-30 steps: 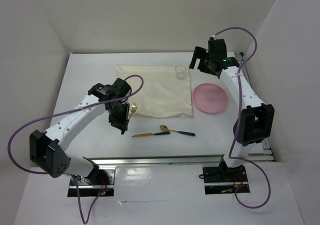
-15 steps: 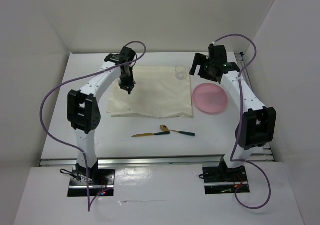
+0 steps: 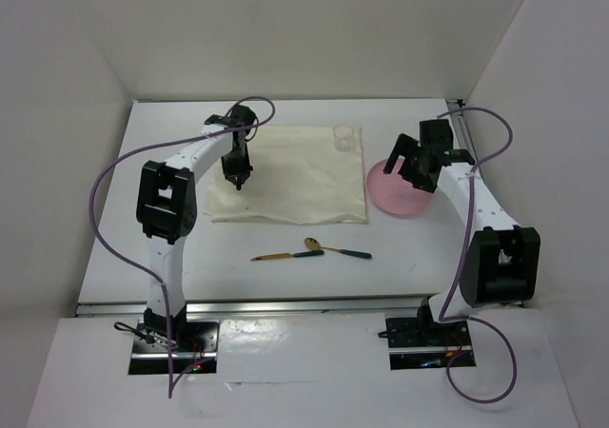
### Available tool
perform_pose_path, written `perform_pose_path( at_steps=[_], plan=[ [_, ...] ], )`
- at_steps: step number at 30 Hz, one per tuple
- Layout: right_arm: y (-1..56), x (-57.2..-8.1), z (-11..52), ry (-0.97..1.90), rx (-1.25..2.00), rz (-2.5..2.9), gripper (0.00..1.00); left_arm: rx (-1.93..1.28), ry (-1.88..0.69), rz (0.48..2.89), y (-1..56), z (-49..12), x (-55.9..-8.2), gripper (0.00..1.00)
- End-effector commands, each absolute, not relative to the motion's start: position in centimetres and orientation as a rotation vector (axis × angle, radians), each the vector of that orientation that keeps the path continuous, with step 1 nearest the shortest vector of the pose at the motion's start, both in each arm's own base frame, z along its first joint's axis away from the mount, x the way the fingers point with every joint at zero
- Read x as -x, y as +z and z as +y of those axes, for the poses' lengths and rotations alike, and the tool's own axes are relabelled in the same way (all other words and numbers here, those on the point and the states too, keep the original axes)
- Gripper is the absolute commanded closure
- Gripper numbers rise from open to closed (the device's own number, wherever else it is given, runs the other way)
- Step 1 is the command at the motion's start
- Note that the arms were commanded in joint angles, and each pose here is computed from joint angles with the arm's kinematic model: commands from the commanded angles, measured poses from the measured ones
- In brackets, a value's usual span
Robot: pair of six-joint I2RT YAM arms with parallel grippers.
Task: Set the dinner table for one person
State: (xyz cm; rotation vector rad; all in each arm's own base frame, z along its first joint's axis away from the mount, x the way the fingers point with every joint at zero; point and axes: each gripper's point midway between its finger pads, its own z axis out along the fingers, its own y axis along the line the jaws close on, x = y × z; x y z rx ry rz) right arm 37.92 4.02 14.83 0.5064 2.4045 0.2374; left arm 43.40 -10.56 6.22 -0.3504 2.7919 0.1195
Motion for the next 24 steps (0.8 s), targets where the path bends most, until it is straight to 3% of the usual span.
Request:
perform_pose_path(
  at_steps=[1, 9, 11, 12, 13, 14, 19, 24],
  plan=[
    [15.3, -37.3, 3.1, 0.256, -0.596, 2.353, 0.0, 0.319, 0.165, 2.804, 4.6, -9.9, -43.3, 1.0],
    [12.4, -35.0, -0.2, 0.166, -0.884, 2.319, 0.0, 0.304, 0.225, 2.846, 2.7, -9.3, -42.6, 0.97],
    [11.7, -34.4, -1.3, 0.136, -0.967, 2.309, 0.0, 0.303, 0.236, 2.863, 2.3, -9.2, -42.3, 0.87],
    [11.0, -33.8, -1.5, 0.115, -0.977, 2.328, 0.0, 0.303, 0.236, 2.863, 2.3, -9.2, -42.3, 0.68],
    [11.0, -33.8, -1.7, 0.116, -1.002, 2.317, 0.0, 0.303, 0.236, 2.863, 2.3, -9.2, -42.3, 0.55],
    [10.2, -33.4, -1.7, 0.11, -1.007, 2.331, 0.01, 0.304, 0.23, 2.855, 2.7, -9.3, -42.3, 0.49],
    [9.3, -33.0, -1.7, 0.106, -1.01, 2.341, 0.06, 0.32, 0.237, 2.821, 5.4, -8.8, -41.7, 0.25],
    [7.7, -33.6, -1.6, 0.132, -1.015, 2.347, 0.06, 0.33, 0.197, 2.734, 10.2, -8.6, -41.8, 0.23]
  ],
)
